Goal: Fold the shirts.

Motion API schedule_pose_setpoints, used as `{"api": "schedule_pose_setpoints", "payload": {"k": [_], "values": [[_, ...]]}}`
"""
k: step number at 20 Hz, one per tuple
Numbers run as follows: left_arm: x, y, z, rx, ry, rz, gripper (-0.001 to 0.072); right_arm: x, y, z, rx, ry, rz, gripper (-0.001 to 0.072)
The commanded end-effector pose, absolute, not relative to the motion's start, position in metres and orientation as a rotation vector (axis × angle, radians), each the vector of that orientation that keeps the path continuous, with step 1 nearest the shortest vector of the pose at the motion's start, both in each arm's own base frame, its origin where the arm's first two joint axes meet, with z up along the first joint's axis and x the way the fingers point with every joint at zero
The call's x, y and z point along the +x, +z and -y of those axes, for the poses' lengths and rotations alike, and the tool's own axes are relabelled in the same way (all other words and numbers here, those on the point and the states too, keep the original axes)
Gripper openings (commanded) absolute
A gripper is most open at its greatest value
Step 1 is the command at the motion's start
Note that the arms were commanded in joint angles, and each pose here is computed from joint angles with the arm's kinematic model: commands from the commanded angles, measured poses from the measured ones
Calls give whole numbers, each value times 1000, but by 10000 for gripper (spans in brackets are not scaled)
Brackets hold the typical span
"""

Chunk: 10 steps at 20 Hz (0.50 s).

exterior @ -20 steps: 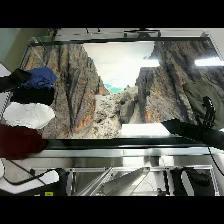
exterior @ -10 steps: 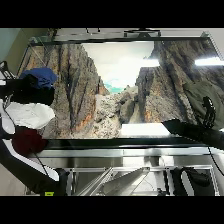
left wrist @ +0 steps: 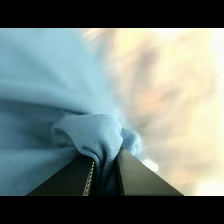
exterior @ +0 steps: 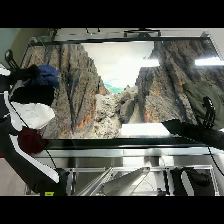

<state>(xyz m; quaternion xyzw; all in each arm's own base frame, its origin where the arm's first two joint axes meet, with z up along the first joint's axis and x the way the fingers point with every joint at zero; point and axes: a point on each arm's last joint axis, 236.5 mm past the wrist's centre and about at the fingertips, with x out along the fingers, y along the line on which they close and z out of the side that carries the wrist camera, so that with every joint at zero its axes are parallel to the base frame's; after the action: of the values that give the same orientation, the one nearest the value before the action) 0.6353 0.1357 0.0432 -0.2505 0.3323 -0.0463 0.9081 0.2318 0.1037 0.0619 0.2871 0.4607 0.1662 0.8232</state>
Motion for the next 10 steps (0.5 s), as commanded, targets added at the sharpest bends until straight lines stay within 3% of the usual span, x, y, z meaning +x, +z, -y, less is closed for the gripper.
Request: {"api": "schedule_pose_setpoints", "payload": {"k": [1,3,6,10], "values": [[618,181,-35,-686,-452,-498,24,233,62,-103,609,351,-976,457],[577,234,42,-672,-684,-523,24,237,63,-100,608,339,-958,457],[516,242,146,-559,-901,-701,24,239,63,-97,565,342,-940,457],[474,184,240,-421,-934,-964,23,238,59,-92,544,326,-949,457]]}}
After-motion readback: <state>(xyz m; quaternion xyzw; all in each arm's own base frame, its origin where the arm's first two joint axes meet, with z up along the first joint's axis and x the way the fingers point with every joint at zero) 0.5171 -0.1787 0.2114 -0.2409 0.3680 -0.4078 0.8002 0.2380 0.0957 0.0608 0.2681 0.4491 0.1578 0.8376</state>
